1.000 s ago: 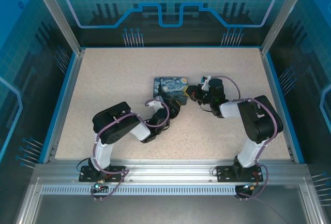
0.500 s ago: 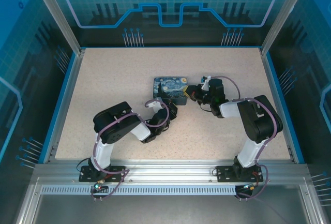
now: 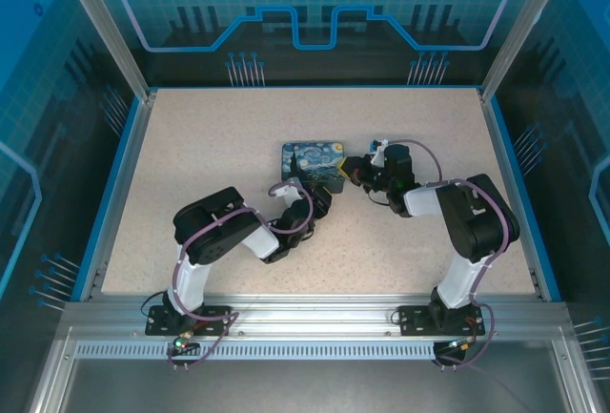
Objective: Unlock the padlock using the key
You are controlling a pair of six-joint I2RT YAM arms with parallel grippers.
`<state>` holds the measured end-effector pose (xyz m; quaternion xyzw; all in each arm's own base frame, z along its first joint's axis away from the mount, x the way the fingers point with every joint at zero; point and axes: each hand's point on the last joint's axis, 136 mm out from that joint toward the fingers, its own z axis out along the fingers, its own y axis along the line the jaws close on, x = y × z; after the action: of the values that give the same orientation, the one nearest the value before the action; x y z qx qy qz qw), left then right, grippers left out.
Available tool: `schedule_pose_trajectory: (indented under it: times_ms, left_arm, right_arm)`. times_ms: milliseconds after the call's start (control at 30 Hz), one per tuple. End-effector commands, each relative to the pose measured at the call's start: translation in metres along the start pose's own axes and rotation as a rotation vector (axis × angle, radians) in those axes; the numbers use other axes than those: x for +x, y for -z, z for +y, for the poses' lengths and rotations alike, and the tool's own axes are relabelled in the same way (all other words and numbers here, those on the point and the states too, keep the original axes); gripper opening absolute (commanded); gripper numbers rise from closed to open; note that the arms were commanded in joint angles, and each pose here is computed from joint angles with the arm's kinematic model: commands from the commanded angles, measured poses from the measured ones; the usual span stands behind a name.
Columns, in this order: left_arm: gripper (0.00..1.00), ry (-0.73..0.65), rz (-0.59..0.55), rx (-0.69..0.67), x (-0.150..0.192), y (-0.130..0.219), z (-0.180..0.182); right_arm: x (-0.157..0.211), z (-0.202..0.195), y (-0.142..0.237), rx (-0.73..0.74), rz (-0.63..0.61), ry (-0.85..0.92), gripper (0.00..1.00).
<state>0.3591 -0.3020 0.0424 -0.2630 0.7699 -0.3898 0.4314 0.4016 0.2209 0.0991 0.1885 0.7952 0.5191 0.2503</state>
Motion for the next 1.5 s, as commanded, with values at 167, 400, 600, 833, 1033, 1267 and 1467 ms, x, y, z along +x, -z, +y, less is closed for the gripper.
schedule_pose_trajectory:
  times_ms: [167,400,600,833,1033,1267,1467]
  left_arm:
    - [0.32,-0.065,0.035,-0.126,0.013,-0.009,0.028]
    - [0.21,-0.07,0.009,-0.15,0.007,-0.012,0.029]
    - [0.05,-0.064,0.025,-0.123,0.006,-0.008,0.024]
    - [0.0,-0.011,0.144,-0.013,0.004,0.005,0.001]
    - [0.0,0.066,0.323,0.063,0.008,0.013,-0.011]
    - [0.0,0.165,0.449,0.158,0.015,0.019,-0.027]
    - [0.0,0.235,0.492,0.231,0.014,0.022,-0.041]
  right_arm:
    - [0.016,-0.028,-0.006,0.077,0.046,-0.054,0.0]
    - [0.017,-0.029,-0.007,0.076,0.05,-0.061,0.0]
    - [0.016,-0.029,-0.008,0.074,0.051,-0.063,0.0]
    - [0.017,-0.028,-0.008,0.068,0.06,-0.063,0.0]
    - [0.019,-0.023,-0.004,0.054,0.069,-0.056,0.0]
    - [0.019,-0.013,-0.001,0.039,0.075,-0.045,0.0]
    - [0.018,0.0,0.003,0.015,0.078,-0.029,0.0]
